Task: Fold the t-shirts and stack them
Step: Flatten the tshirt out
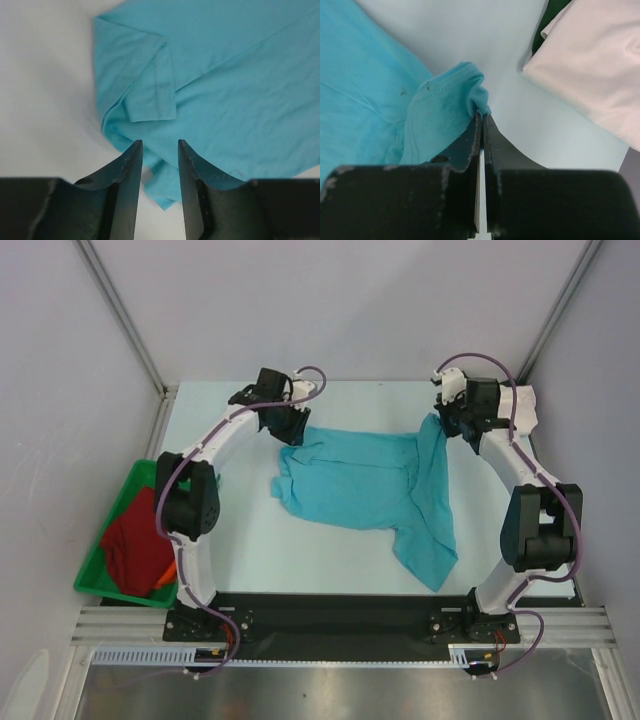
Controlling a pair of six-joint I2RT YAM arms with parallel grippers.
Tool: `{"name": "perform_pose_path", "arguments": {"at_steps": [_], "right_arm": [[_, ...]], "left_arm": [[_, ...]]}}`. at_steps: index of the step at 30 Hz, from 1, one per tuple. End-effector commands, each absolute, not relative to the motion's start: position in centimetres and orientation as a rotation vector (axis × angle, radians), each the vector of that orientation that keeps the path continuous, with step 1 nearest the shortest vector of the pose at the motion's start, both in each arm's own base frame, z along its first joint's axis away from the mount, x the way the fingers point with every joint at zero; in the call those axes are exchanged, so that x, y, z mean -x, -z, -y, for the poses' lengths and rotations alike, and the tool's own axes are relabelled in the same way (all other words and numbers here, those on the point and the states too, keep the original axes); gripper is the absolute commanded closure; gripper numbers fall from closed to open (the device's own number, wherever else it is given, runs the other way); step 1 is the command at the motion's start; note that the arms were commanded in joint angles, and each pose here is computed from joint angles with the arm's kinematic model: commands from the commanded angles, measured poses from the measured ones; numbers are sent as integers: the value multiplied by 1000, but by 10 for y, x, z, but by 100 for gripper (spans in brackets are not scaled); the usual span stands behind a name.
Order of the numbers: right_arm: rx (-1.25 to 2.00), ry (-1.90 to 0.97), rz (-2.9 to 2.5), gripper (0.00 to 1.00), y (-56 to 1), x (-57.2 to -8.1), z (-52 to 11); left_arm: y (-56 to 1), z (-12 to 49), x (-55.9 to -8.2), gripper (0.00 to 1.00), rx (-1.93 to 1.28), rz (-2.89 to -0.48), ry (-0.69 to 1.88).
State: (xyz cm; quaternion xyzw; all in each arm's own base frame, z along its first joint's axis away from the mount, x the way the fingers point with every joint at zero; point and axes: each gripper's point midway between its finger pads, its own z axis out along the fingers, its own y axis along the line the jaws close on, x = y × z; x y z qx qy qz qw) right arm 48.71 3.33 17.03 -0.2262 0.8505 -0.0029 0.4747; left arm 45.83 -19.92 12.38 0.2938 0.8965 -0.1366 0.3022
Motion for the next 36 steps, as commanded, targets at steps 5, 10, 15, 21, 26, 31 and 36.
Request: {"name": "perform_pose_path", "arguments": {"at_steps": [5, 10, 15, 21, 26, 31, 36], "right_arm": [[535, -29, -2049, 100, -179, -481, -40], [539, -24, -2048, 100, -178, -484, -40], [534, -22, -2051, 100, -177, -485, -37], [530, -38, -2052, 100, -176, -484, -39], [530, -38, -2054, 100, -174, -485, -39], [529, -44, -2058, 100, -172, -485, -40], [531, -42, -2055, 100, -172, -487, -41]], "left_arm": [[-100, 232, -443, 57, -873, -2425, 477], [-81, 248, -444, 57, -916, -2471, 477], [-63, 248, -450, 58, -917, -2503, 430], [-57, 245, -459, 59, -900, -2501, 378], [-71, 247, -466, 66, -895, -2457, 369], [-75, 244, -470, 67, -890, -2443, 337], [-57, 238, -473, 67, -894, -2475, 291]]}}
